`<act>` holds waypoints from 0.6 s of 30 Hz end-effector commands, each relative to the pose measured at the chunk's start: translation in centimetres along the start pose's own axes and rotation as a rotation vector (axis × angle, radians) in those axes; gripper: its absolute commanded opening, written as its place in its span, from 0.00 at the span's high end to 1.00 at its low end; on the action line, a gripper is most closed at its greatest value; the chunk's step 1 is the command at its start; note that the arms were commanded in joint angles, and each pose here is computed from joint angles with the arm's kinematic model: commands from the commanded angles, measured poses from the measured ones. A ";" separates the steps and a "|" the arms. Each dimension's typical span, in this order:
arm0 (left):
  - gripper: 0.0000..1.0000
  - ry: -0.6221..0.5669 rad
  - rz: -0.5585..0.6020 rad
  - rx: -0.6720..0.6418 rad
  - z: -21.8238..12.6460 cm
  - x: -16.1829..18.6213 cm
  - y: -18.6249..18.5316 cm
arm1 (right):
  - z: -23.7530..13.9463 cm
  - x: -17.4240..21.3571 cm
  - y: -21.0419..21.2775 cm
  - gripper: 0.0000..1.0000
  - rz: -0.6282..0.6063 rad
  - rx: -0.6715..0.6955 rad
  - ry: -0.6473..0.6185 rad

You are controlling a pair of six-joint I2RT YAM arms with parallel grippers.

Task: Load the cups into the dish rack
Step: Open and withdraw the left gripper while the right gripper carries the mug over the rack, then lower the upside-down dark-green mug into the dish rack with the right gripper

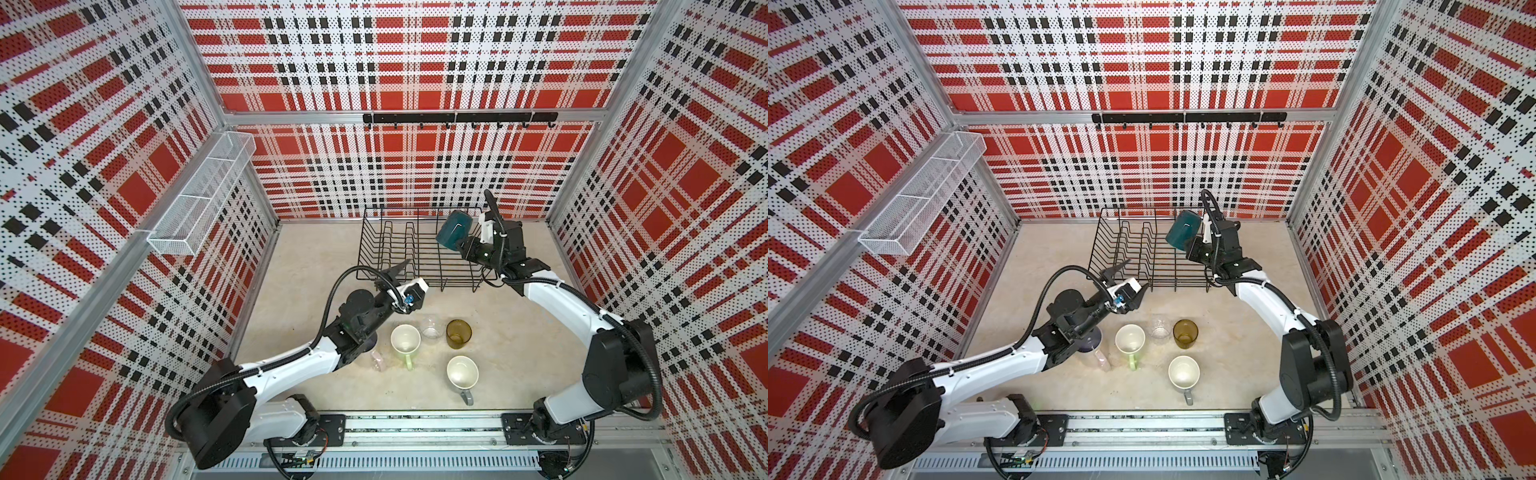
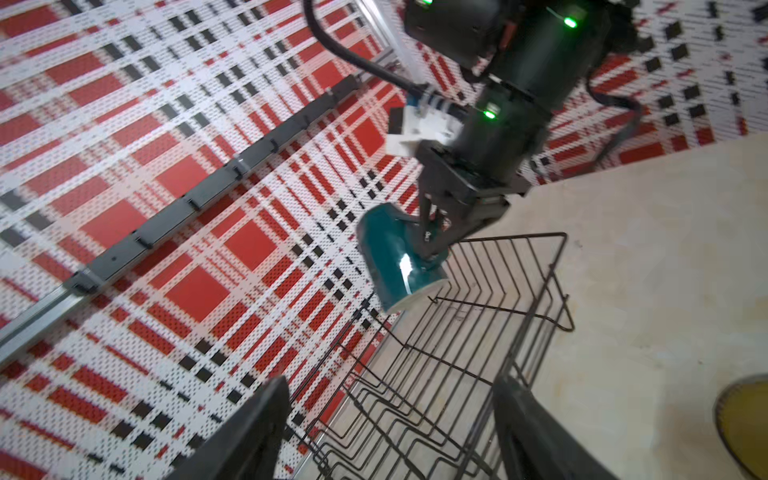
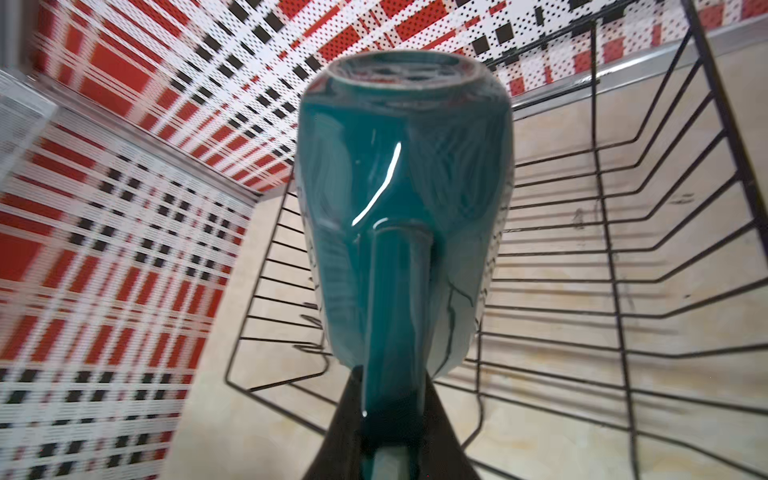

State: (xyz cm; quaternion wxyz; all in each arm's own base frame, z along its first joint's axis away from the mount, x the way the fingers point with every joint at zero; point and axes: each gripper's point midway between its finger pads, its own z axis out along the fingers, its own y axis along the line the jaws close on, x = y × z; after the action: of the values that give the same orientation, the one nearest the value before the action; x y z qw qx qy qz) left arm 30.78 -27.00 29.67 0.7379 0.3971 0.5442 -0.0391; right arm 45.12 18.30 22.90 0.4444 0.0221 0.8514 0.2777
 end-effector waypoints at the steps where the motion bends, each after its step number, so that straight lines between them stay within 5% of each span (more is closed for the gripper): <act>1: 0.16 0.033 -0.200 -0.147 -0.6 -0.1 4.5 | 1.3 -4.3 -0.7 1.00 -0.272 0.086 -0.135; 8: 0.15 0.259 -0.355 -0.390 -2.4 4.7 10.8 | 4.6 -5.5 -3.4 1.00 -0.394 0.217 -0.186; 12: 0.01 0.332 -0.485 -0.655 -5.7 7.7 14.9 | 7.2 -5.2 -5.2 1.00 -0.435 0.285 -0.152; 18: 0.02 0.433 -0.651 -0.857 -9.0 11.7 18.8 | 8.9 -5.7 -6.9 1.00 -0.497 0.366 -0.185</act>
State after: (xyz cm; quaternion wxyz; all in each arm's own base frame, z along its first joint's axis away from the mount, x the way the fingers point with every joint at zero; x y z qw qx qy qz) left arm 37.86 -7.24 29.27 0.6724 -0.0343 0.7382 0.0415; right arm 53.64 15.39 14.10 0.4707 -0.0834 0.8777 0.0337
